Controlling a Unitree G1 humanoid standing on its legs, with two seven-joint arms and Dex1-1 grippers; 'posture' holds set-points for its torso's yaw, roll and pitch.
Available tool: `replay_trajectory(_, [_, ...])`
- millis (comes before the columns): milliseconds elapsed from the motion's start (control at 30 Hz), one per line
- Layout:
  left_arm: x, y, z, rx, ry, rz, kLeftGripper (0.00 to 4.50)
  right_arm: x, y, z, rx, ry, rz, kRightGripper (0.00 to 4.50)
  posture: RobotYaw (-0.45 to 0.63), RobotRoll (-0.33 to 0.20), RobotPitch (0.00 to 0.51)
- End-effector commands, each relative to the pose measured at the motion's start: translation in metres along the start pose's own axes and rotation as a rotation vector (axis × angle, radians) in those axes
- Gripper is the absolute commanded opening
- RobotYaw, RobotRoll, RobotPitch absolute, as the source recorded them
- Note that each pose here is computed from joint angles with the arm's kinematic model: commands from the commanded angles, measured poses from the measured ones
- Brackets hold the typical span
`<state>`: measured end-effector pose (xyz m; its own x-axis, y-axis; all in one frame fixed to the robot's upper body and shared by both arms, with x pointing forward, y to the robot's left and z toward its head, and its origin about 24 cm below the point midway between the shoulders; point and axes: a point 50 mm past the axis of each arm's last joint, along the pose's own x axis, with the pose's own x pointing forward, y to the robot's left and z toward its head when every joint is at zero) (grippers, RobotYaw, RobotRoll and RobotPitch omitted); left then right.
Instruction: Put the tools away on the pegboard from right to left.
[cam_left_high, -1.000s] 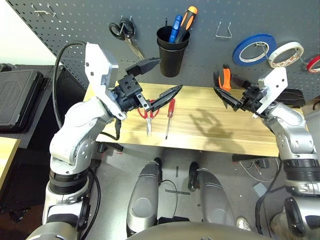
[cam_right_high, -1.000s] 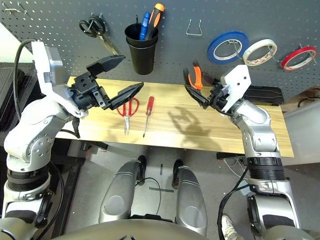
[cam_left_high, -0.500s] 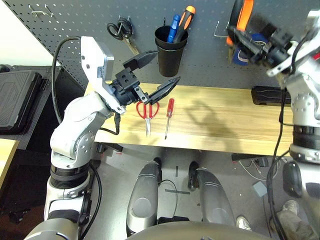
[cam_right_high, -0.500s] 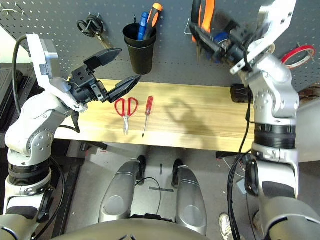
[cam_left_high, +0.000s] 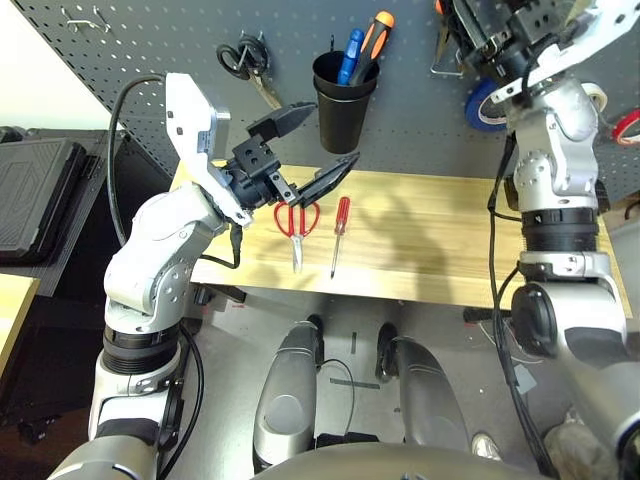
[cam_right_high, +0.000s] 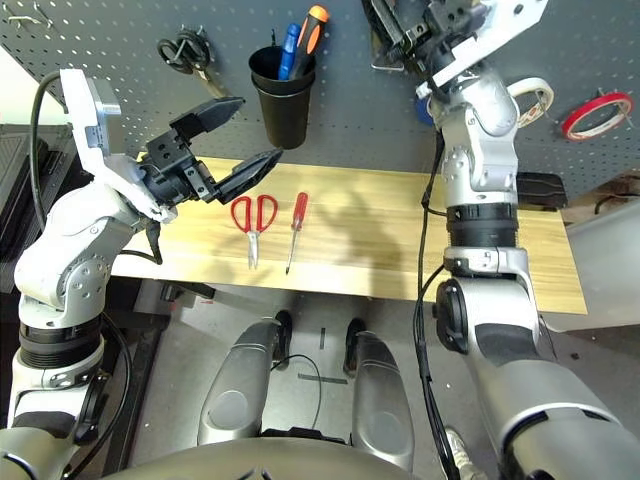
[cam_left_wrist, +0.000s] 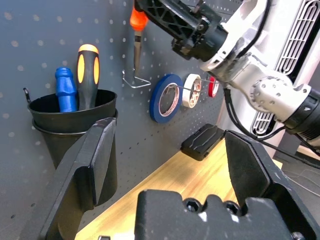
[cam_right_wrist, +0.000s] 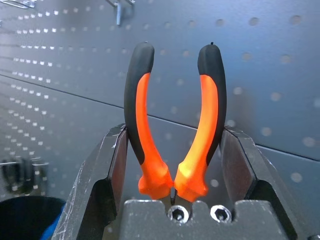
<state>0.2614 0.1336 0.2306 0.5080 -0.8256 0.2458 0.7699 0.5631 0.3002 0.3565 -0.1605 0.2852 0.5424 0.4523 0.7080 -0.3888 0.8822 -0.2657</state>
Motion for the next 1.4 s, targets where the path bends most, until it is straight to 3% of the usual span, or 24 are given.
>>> replay_trajectory(33, [0.0, -0.003, 0.003, 0.007, -0.011, -0.013, 4.5, 0.001, -0.002, 0.0, -0.035, -0.016, -0.025, 3.04, 0.22, 0.0, 0.266])
replay_trajectory(700, [0.002, -0.001, 0.002, 0.013, 0.0, -0.004, 4.5, -0.024, 0.004, -0.052, 0.022, 0.195, -0.138, 3.04, 0.23, 0.0, 0.276])
replay_trajectory(833, [0.002, 0.0, 0.001, 0.015, 0.005, 0.0, 4.5, -0.028, -0.001, -0.047, -0.056, 0.142, -0.161, 4.36, 0.23, 0.0, 0.275])
replay_trajectory(867, [0.002, -0.001, 0.001, 0.015, 0.005, 0.001, 4.5, -0.03, -0.003, -0.045, -0.073, 0.12, -0.167, 4.47, 0.23, 0.0, 0.275])
replay_trajectory(1233, [0.002, 0.002, -0.006, 0.018, 0.034, 0.029, 4.5, -0.07, -0.009, -0.03, -0.186, 0.037, -0.107, 4.47, 0.23, 0.0, 0.273])
replay_trajectory(1400, [0.002, 0.005, -0.013, 0.014, 0.052, 0.057, 4.5, -0.105, -0.004, -0.032, -0.187, 0.125, -0.024, 4.47, 0.22, 0.0, 0.272])
